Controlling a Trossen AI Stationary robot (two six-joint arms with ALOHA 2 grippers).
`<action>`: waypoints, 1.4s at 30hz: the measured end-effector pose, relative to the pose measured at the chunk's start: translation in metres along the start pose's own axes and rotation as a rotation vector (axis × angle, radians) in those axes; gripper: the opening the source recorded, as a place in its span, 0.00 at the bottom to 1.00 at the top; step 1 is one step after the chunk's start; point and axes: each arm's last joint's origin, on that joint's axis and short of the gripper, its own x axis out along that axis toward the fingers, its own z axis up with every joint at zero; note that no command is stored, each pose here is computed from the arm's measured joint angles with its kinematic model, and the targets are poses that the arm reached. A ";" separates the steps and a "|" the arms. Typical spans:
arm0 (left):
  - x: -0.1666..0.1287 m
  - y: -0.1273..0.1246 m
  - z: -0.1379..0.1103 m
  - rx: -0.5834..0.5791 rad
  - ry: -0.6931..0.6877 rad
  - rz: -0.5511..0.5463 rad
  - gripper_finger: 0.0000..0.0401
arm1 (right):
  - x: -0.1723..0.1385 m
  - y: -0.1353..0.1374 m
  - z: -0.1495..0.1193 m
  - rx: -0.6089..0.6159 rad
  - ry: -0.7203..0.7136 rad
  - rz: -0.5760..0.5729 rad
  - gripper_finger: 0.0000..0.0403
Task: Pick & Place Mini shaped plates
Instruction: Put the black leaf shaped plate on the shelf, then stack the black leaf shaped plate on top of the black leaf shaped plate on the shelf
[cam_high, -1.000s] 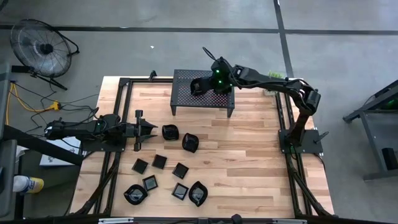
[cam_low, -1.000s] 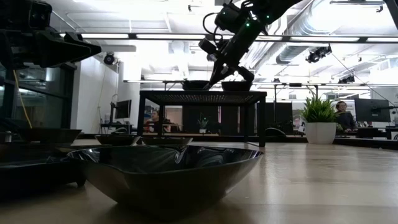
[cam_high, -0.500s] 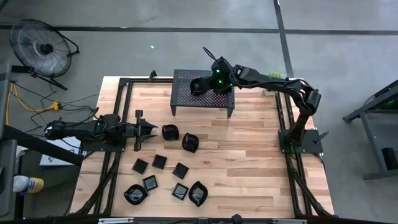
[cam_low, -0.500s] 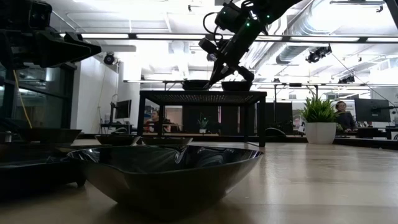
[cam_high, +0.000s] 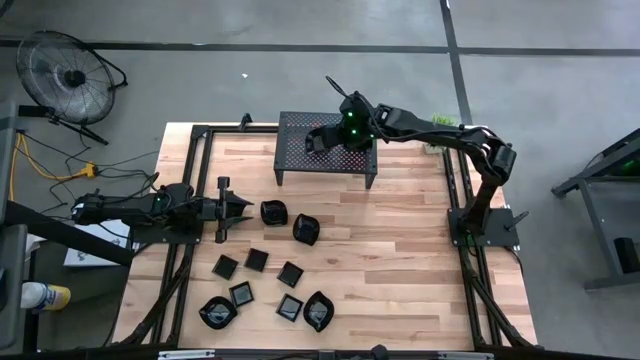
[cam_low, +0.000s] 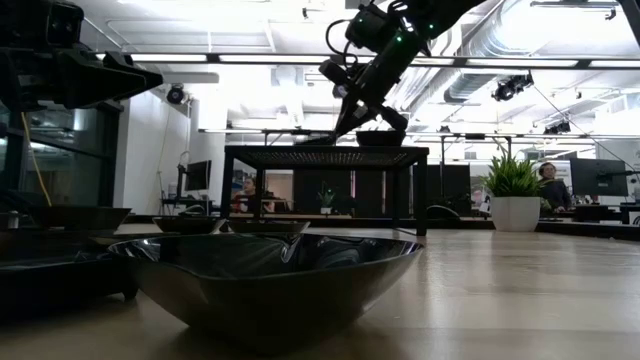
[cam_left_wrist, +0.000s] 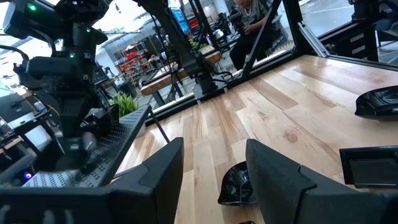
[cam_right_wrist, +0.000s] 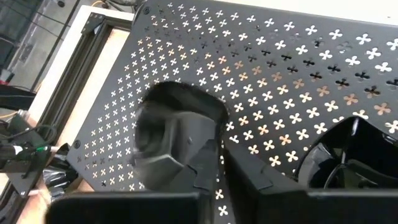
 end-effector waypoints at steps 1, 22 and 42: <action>0.000 0.000 0.000 0.000 0.000 0.000 0.42 | 0.000 0.000 0.000 0.000 0.000 0.000 0.10; 0.000 0.000 0.000 0.000 0.000 0.000 0.42 | -0.065 0.014 0.012 -0.119 -0.121 0.103 0.30; 0.000 0.000 0.000 0.000 0.000 0.000 0.42 | -0.133 0.081 -0.106 -0.660 -0.047 0.016 0.30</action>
